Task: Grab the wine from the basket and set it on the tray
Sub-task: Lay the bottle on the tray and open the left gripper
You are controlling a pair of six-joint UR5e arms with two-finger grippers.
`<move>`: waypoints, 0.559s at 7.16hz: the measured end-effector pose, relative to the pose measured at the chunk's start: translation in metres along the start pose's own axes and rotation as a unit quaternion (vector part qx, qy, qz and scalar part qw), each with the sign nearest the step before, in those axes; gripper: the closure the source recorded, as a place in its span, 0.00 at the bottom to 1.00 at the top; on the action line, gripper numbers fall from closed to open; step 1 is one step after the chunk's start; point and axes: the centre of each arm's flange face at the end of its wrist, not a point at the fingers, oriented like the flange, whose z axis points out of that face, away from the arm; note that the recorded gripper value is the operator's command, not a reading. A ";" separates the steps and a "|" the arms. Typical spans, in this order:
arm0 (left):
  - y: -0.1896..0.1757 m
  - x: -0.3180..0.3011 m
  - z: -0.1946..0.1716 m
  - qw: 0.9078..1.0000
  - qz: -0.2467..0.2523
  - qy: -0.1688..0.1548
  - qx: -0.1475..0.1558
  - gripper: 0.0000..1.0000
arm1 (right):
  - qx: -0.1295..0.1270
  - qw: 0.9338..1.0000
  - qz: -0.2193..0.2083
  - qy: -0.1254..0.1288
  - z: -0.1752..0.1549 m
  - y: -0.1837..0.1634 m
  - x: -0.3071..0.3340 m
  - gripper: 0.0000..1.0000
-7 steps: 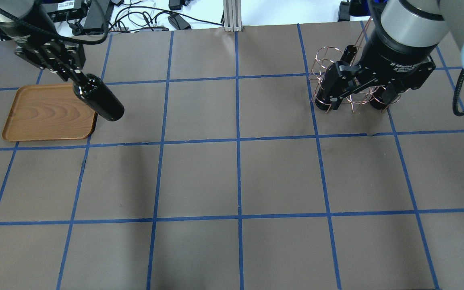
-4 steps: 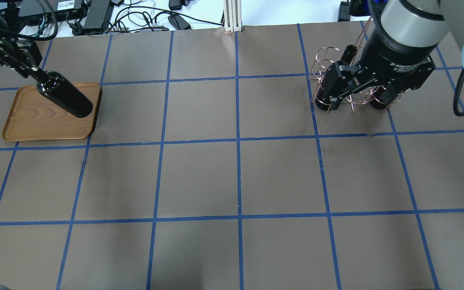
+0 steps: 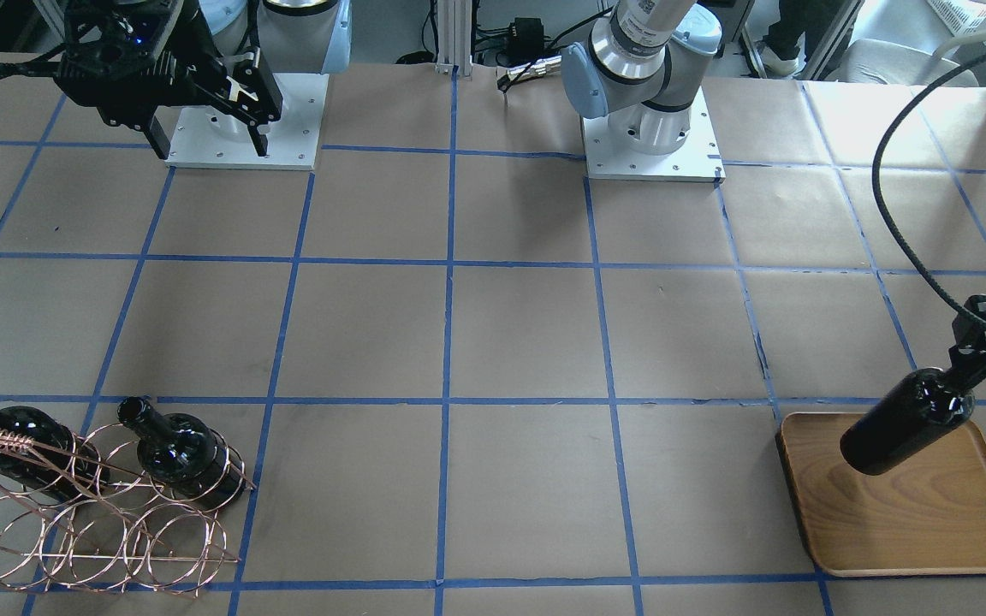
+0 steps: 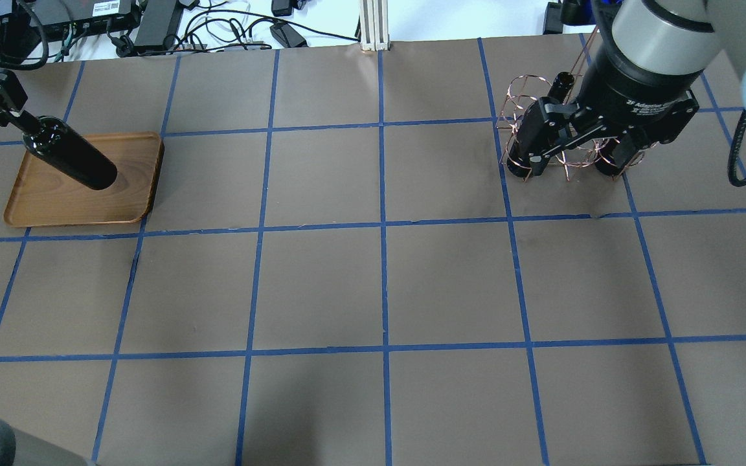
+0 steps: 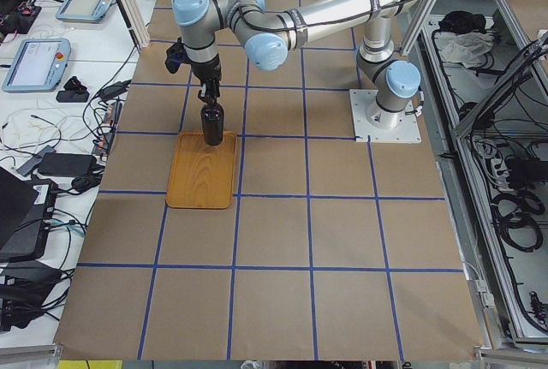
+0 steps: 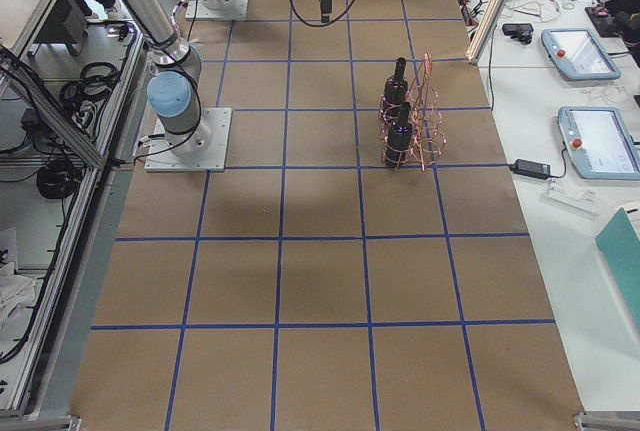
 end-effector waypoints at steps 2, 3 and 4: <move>-0.011 -0.023 0.006 1.000 0.000 -0.003 0.001 1.00 | 0.004 1.000 0.000 0.003 -0.001 -0.001 0.001 0.00; -0.015 -0.029 0.012 1.000 -0.001 -0.002 -0.001 1.00 | 0.007 1.000 0.000 0.004 -0.002 -0.001 0.001 0.00; -0.018 -0.033 0.018 1.000 -0.001 -0.001 -0.002 1.00 | 0.013 1.000 0.001 0.005 -0.003 -0.002 0.001 0.00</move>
